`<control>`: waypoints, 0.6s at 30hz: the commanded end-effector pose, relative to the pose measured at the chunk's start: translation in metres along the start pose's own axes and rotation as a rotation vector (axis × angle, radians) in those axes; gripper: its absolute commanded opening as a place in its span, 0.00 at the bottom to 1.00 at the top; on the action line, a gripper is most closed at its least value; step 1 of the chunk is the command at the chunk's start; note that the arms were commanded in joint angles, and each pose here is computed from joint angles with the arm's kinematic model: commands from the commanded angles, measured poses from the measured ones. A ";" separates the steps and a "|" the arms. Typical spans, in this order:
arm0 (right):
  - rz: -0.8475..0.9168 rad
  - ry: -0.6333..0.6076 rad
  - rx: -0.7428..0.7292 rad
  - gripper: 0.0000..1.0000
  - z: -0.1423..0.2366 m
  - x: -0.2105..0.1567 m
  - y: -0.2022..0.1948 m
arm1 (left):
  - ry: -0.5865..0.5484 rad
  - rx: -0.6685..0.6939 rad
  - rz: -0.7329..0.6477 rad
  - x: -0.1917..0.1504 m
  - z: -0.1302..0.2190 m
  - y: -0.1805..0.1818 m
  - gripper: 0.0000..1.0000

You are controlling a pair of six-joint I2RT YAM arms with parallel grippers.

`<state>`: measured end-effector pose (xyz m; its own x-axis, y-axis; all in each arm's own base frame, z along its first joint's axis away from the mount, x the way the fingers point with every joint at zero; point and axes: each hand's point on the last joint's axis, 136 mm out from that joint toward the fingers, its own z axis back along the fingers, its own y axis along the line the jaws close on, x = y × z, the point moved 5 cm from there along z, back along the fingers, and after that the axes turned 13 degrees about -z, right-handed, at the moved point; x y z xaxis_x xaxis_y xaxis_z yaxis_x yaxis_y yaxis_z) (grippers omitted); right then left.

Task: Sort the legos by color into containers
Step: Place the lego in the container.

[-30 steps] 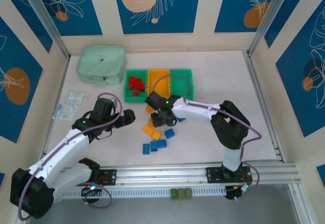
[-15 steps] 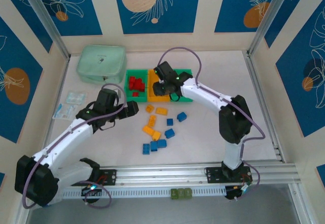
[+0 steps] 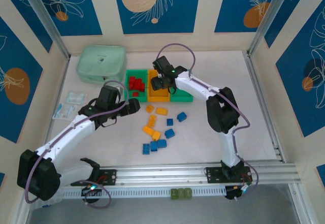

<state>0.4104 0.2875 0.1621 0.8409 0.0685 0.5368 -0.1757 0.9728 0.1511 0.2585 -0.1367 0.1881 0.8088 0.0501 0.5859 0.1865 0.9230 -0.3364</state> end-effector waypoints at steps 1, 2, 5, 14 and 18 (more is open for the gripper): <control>0.013 -0.017 0.050 0.66 0.036 -0.005 0.005 | -0.041 -0.008 -0.010 0.009 0.013 -0.003 0.99; 0.013 -0.008 0.064 0.67 0.041 -0.012 0.005 | -0.044 -0.016 -0.009 0.008 0.014 -0.003 0.99; -0.002 0.045 0.113 0.69 0.049 -0.034 0.002 | -0.047 -0.030 0.001 0.004 0.015 -0.003 0.99; 0.124 0.163 0.126 0.77 0.050 -0.105 0.003 | -0.040 -0.086 0.062 -0.016 0.015 -0.003 0.99; 0.152 0.204 0.087 0.79 0.040 -0.124 0.000 | -0.041 -0.082 0.091 -0.026 0.015 0.001 0.99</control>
<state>0.2921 0.2694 0.1325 0.8916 0.2318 0.3890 -0.3163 0.9335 0.1687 0.2348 -0.1303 0.1838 0.8021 0.1158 0.5858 0.1687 0.8971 -0.4083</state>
